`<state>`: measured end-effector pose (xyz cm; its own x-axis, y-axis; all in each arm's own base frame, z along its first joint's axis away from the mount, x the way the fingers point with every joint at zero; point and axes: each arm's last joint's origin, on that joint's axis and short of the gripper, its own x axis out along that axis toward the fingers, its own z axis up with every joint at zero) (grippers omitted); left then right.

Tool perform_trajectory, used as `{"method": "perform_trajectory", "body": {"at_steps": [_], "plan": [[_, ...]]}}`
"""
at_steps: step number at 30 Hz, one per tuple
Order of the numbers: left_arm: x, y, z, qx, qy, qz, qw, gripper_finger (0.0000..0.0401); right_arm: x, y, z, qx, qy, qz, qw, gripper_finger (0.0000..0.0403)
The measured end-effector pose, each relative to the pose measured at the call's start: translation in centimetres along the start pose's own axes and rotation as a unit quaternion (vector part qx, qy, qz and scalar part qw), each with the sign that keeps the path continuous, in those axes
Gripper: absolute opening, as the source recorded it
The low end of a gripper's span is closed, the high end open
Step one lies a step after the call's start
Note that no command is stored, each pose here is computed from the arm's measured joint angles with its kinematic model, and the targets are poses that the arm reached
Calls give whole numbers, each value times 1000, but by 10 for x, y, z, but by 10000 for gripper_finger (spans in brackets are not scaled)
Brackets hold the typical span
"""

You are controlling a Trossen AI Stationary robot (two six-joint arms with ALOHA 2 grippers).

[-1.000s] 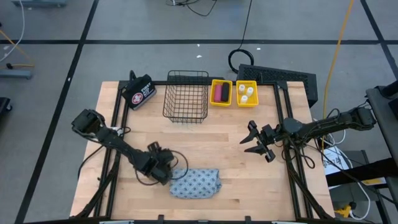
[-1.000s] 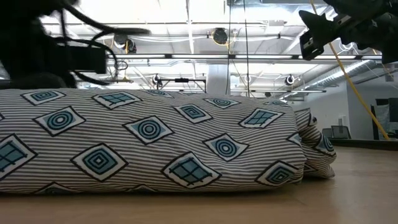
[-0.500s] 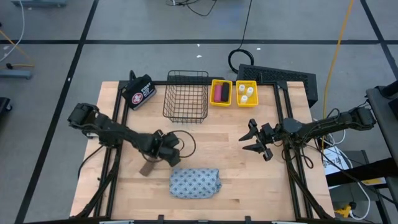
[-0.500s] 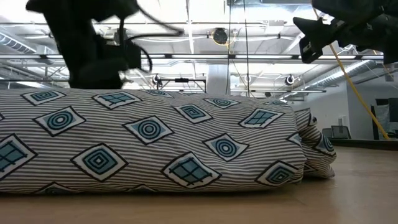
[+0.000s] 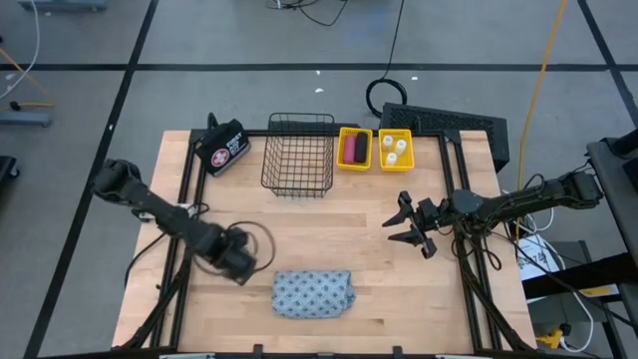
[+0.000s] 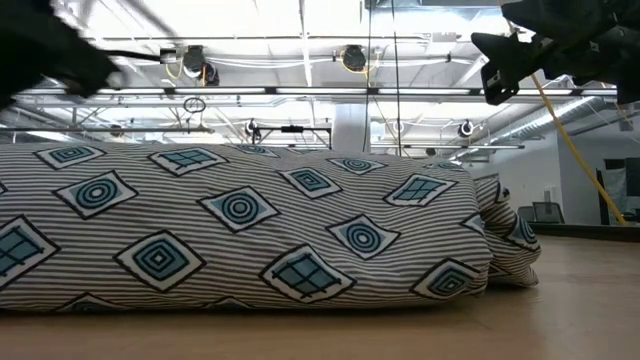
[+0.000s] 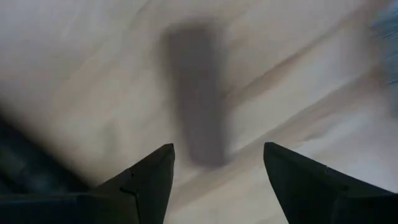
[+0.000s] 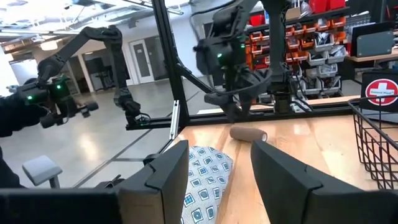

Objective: Pick & Place Medicine items
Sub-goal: Put the brown bandage into the left yellow basket

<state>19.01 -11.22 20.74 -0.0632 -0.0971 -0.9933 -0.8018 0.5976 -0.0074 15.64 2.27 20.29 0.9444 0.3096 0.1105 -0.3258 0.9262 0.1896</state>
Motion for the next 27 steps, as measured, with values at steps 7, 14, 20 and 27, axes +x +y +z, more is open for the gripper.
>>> {"method": "perform_trajectory", "body": {"at_steps": [7, 14, 20, 27], "plan": [[14, -1, -26, -47, -40, 13, 998, 255, 0, 0, 0, 0, 2, 0, 1000, 162], [30, -1, -34, -50, -78, -20, 996, 255, 0, 0, 0, 0, 2, 0, 1000, 162], [45, 3, -30, -52, -110, -39, 992, 255, 0, 0, 0, 0, 2, 0, 1000, 162], [64, 3, -28, -35, -106, -86, 990, 255, 0, 0, 0, 0, 2, -1, 1000, 162]]}}
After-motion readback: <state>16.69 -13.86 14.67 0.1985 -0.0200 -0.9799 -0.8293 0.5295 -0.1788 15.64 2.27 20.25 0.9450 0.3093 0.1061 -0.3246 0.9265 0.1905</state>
